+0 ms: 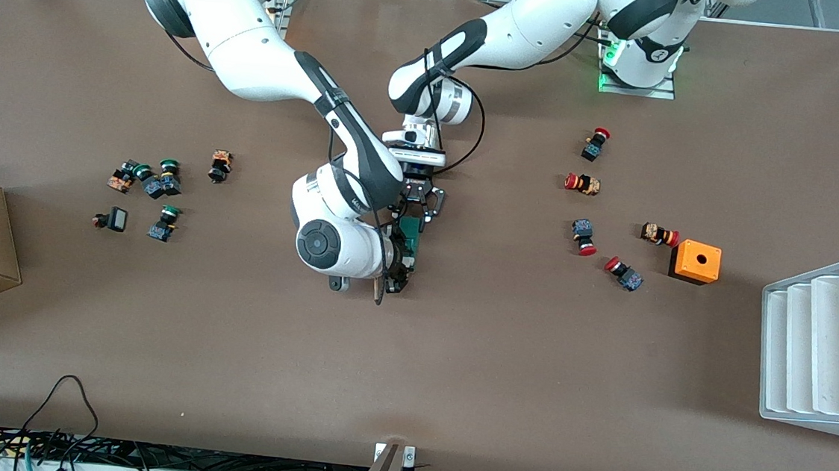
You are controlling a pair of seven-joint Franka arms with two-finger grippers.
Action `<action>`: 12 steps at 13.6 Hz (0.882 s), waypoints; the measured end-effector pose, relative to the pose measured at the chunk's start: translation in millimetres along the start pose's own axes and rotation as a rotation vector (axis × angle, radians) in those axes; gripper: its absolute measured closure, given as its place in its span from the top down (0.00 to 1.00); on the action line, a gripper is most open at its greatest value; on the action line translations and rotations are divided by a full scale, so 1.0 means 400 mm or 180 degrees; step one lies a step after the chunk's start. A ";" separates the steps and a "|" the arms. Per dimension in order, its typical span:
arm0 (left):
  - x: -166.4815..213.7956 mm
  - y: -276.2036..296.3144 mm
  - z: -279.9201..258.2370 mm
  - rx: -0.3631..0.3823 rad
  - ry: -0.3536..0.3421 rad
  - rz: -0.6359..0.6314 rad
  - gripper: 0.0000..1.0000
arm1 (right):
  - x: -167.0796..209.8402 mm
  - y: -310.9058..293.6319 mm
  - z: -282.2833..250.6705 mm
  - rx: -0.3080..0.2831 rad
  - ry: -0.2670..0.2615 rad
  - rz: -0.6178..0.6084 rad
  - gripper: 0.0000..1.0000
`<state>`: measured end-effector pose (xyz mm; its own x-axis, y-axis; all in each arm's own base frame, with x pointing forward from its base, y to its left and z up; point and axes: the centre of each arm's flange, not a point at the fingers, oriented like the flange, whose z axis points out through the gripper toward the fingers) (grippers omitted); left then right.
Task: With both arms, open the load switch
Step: 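Grasp the white handle with the right gripper, then push the white handle down onto the contacts with the right gripper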
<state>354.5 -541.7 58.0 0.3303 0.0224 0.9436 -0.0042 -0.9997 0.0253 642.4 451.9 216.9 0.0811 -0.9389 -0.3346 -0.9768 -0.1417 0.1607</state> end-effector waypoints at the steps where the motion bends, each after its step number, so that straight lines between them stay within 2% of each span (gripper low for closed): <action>1: 0.000 0.000 0.000 0.0000 0.0000 0.0000 0.53 | -0.003 0.002 -0.002 -0.0006 0.0006 -0.0008 0.37; 12: -0.004 -0.001 0.000 -0.0005 0.0027 0.0015 0.53 | -0.042 0.038 -0.010 -0.0155 0.0114 -0.0116 0.37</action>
<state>354.0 -541.4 56.3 0.3221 0.0178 0.9465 -0.0073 -0.9997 0.0213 627.1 464.2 228.8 0.1243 -0.9433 -0.3078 -0.9623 -0.1902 0.1943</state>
